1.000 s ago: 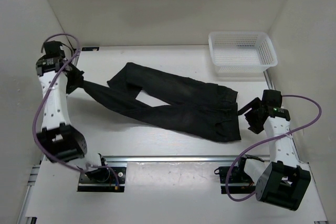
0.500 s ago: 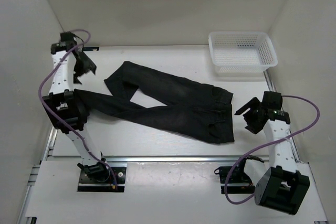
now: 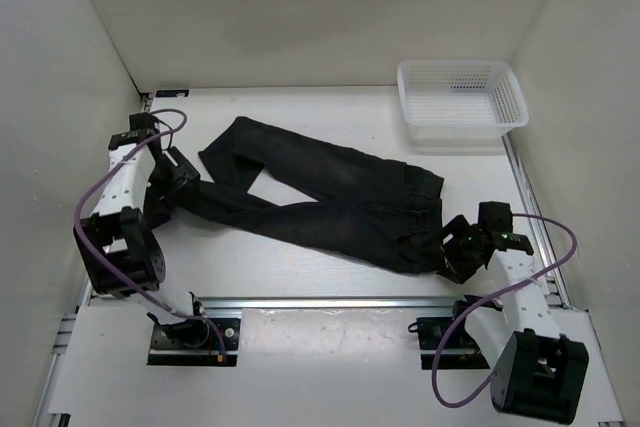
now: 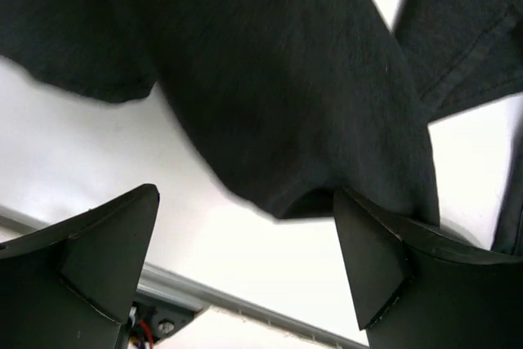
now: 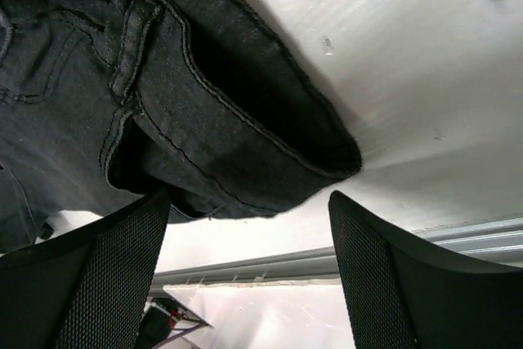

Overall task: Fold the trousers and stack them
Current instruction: Flatten the trousers out

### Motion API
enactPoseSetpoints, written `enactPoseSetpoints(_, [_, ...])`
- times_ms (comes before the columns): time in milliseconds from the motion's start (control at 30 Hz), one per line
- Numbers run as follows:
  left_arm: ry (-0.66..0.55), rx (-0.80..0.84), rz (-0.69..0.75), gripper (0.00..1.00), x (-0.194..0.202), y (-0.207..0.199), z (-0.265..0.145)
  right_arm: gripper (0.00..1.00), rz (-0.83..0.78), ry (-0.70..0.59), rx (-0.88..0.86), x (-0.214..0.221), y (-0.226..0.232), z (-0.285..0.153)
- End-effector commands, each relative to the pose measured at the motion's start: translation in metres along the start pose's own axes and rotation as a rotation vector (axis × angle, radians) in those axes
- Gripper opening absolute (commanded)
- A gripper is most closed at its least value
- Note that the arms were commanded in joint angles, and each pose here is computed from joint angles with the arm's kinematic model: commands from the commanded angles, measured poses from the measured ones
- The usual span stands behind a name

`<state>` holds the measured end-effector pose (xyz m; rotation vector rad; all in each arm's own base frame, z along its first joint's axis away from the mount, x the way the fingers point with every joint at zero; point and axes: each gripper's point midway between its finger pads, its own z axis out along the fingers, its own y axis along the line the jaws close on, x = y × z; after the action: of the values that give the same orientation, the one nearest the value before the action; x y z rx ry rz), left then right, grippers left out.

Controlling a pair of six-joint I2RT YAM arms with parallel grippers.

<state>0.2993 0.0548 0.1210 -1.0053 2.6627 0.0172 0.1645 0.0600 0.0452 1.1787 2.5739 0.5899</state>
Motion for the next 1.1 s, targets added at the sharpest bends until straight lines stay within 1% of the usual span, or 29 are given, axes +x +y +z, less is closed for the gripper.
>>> enactPoseSetpoints(0, [-0.04,0.066,-0.014,1.0,-0.019,-0.019,0.009,0.83,0.037,0.046,-0.01,0.009,0.005,0.012])
enactPoseSetpoints(33, [-0.029,0.077,-0.013,1.0,-0.02,-0.023,0.011,0.82,0.014,0.031,-0.027,0.007,0.01,0.017])
enactPoseSetpoints(100, [-0.005,0.064,-0.003,1.0,-0.02,-0.023,0.02,0.8,0.027,0.007,-0.009,0.002,0.013,0.025])
enactPoseSetpoints(133, [-0.022,0.073,-0.004,0.99,-0.025,-0.025,0.018,0.78,0.002,0.002,-0.006,0.005,0.016,0.029])
enactPoseSetpoints(167, [-0.009,0.066,-0.003,0.97,-0.024,-0.025,0.023,0.7,-0.01,-0.014,-0.005,-0.001,0.023,0.033])
enactPoseSetpoints(200, [0.004,0.059,-0.003,0.92,-0.022,-0.024,0.028,0.62,-0.024,-0.019,0.01,-0.003,0.025,0.035])
enactPoseSetpoints(233, [-0.004,0.063,-0.003,0.88,-0.026,-0.026,0.029,0.5,-0.044,-0.069,0.003,-0.016,0.041,0.031])
enactPoseSetpoints(267, [-0.006,0.065,-0.003,0.83,-0.029,-0.028,0.029,0.36,-0.05,-0.077,0.027,-0.023,0.044,0.033])
enactPoseSetpoints(300, [0.009,0.056,0.008,0.77,-0.027,-0.027,0.035,0.12,-0.058,-0.091,0.047,-0.029,0.047,0.032])
enactPoseSetpoints(333, [-0.008,0.053,0.008,0.5,-0.032,-0.028,0.033,0.0,-0.076,-0.109,0.068,-0.036,0.049,0.031])
enactPoseSetpoints(367, [-0.019,0.059,0.016,0.34,-0.036,-0.029,0.03,0.0,-0.094,-0.157,0.048,-0.05,0.066,0.02])
enactPoseSetpoints(400, [-0.011,0.054,0.017,0.17,-0.035,-0.029,0.033,0.0,-0.102,-0.2,0.087,-0.06,0.063,0.015])
enactPoseSetpoints(433, [-0.008,0.053,0.027,0.1,-0.036,-0.029,0.029,0.0,-0.098,-0.229,0.098,-0.069,0.063,0.01])
enactPoseSetpoints(467, [-0.01,0.043,0.027,0.1,-0.037,-0.027,0.027,0.0,-0.096,-0.259,0.094,-0.076,0.065,0.002])
enactPoseSetpoints(500, [-0.023,0.05,0.027,0.1,-0.036,-0.026,0.016,0.0,-0.1,-0.274,0.089,-0.081,0.067,-0.006])
enactPoseSetpoints(533, [-0.038,0.058,0.035,0.1,-0.036,-0.025,0.007,0.0,-0.064,-0.319,0.083,-0.093,0.065,-0.018])
enactPoseSetpoints(567, [-0.059,0.068,0.045,0.1,-0.037,-0.024,-0.003,0.0,-0.071,-0.333,0.085,-0.096,0.061,-0.023])
enactPoseSetpoints(600, [-0.108,0.093,0.043,0.1,-0.038,-0.024,-0.025,0.0,-0.043,-0.357,0.105,-0.103,0.052,-0.032])
enactPoseSetpoints(667, [-0.1,0.097,0.071,0.1,-0.021,-0.014,-0.044,0.0,-0.043,-0.412,0.1,-0.109,0.046,-0.053])
enactPoseSetpoints(733, [-0.139,0.126,0.082,0.1,-0.008,-0.006,-0.074,0.0,-0.013,-0.483,0.118,-0.115,0.032,-0.076])
enactPoseSetpoints(767, [-0.117,0.135,0.093,0.1,0.005,-0.002,-0.084,0.0,-0.014,-0.518,0.125,-0.12,0.029,-0.088])
enactPoseSetpoints(833, [-0.168,0.185,0.103,0.1,0.008,-0.003,-0.105,0.0,0.005,-0.55,0.171,-0.119,0.018,-0.1])
enactPoseSetpoints(867, [-0.16,0.216,0.107,0.1,0.01,-0.008,-0.111,0.0,0.009,-0.591,0.185,-0.124,0.017,-0.107])
enactPoseSetpoints(900, [-0.182,0.245,0.109,0.1,-0.001,-0.017,-0.121,0.0,0.009,-0.591,0.185,-0.124,0.017,-0.108])
enactPoseSetpoints(933, [-0.154,0.251,0.111,0.16,-0.012,-0.027,-0.109,0.0,0.009,-0.591,0.185,-0.124,0.017,-0.108])
enactPoseSetpoints(967, [-0.131,0.291,0.116,0.64,-0.02,-0.041,-0.104,0.0,0.02,-0.597,0.177,-0.127,0.019,-0.106])
enactPoseSetpoints(1000, [-0.174,0.33,0.14,0.93,-0.043,-0.06,-0.109,0.0,0.018,-0.569,0.172,-0.126,0.02,-0.099])
enactPoseSetpoints(1033, [-0.076,0.291,0.15,1.0,-0.054,-0.075,-0.068,0.0,0.024,-0.569,0.151,-0.129,0.026,-0.097])
enactPoseSetpoints(1067, [-0.049,0.243,0.146,1.0,-0.067,-0.078,-0.051,0.0,0.023,-0.556,0.147,-0.129,0.027,-0.092])
